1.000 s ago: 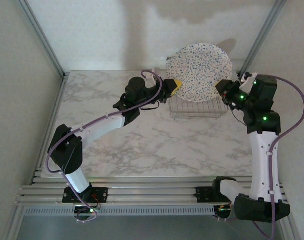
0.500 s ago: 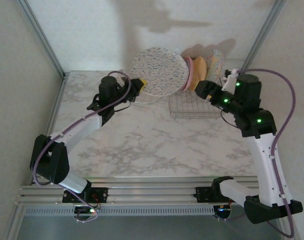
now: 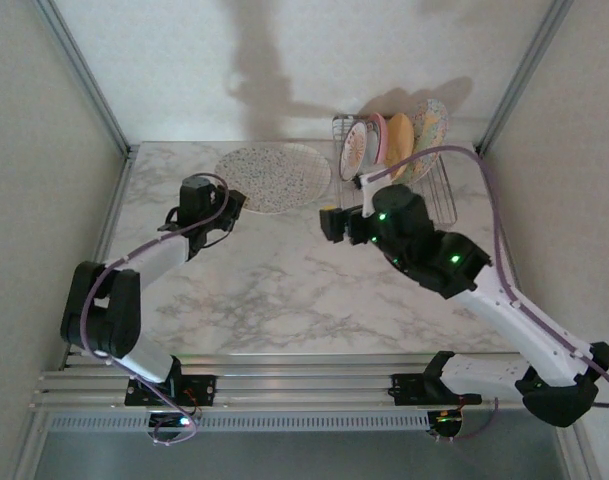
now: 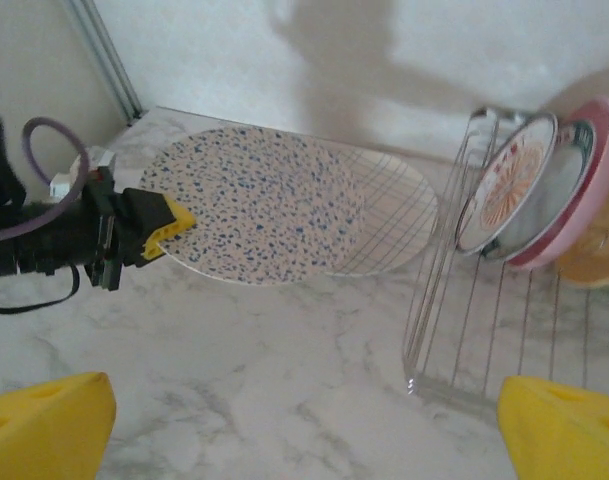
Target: Unload the plates from the dish rack
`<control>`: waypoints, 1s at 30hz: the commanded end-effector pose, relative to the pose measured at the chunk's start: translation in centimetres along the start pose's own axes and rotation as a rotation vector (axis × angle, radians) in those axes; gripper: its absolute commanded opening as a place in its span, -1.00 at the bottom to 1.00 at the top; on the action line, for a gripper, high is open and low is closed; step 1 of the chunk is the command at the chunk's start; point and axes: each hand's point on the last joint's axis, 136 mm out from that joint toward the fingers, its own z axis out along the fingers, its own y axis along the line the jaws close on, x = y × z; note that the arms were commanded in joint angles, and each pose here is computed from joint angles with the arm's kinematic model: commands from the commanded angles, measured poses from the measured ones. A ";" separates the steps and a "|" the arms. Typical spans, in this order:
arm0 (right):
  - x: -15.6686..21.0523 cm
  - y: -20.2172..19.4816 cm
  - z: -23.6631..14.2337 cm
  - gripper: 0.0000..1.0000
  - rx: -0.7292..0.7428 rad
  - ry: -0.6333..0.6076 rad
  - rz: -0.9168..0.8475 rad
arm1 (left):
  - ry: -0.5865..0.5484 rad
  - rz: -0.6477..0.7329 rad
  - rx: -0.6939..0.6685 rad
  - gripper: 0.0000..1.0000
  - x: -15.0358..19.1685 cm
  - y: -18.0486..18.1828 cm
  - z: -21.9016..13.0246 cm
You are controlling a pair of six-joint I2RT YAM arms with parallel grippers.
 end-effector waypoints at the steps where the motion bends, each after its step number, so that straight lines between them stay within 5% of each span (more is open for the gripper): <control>1: -2.6 0.0 0.5 0.98 0.084 -0.124 -0.044 | -0.029 0.068 0.113 -1.00 -1.3 -3.4 1.3; 30: -1.2 1.6 2.7 0.98 0.051 -0.066 -0.005 | 0.063 0.082 0.086 -1.00 -2.4 -1.4 11.7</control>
